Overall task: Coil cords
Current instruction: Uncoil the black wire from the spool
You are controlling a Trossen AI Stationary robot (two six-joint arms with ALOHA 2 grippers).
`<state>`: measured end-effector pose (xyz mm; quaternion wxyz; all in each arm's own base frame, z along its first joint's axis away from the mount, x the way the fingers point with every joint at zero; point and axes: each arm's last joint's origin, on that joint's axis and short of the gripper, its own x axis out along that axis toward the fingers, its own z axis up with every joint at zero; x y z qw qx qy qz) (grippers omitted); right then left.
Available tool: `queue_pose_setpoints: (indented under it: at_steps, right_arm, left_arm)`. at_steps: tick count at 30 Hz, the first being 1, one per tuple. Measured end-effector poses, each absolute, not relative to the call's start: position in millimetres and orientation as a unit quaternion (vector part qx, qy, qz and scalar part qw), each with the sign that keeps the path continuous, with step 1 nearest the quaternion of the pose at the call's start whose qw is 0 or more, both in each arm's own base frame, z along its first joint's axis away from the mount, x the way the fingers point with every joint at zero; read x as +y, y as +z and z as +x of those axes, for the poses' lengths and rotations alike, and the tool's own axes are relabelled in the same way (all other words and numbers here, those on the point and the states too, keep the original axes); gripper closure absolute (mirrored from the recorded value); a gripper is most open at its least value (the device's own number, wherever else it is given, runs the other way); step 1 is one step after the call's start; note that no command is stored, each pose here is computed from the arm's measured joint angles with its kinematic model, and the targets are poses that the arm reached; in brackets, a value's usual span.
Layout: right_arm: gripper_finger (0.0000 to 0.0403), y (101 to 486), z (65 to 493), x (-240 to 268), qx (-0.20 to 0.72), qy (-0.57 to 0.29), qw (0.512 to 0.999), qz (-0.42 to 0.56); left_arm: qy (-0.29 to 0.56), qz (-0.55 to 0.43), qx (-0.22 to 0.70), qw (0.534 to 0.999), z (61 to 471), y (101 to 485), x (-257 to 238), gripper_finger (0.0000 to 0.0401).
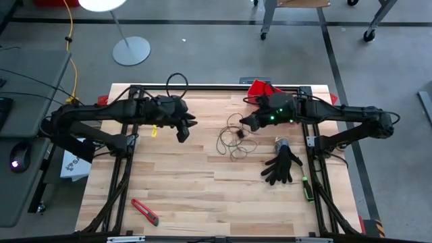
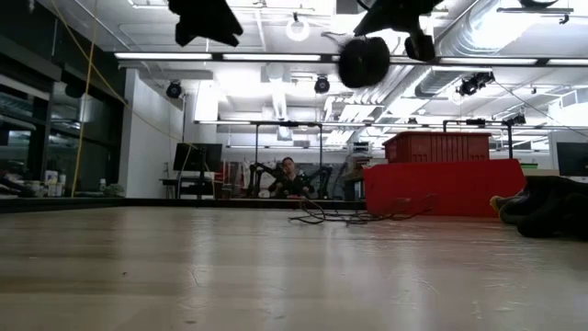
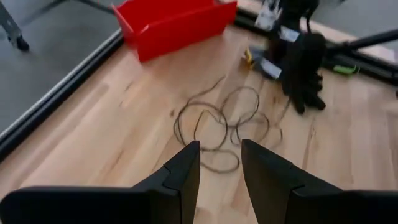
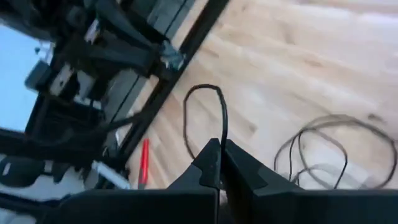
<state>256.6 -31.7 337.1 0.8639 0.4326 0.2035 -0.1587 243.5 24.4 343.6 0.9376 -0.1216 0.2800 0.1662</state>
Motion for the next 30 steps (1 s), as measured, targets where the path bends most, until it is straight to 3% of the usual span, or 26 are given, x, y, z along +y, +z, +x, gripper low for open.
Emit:
queue_pose_setpoints:
  at_steps: [7,13,30]
  right_arm:
    - [0.0403,350.0,262.3,-33.1,0.137,-0.133,0.879,0.438]
    - [0.0403,354.5,266.2,-33.8,0.107,-0.122,0.881,0.444]
    - [0.0403,357.5,284.6,-32.0,0.061,-0.074,0.889,0.447]
  left_arm:
    - [0.103,-0.107,0.202,0.968,267.4,351.4,23.1,0.0288]
    - [0.084,-0.038,0.132,0.987,294.7,352.5,21.5,0.0288]
    - [0.088,0.173,0.159,0.968,339.3,343.6,9.9,0.0288]
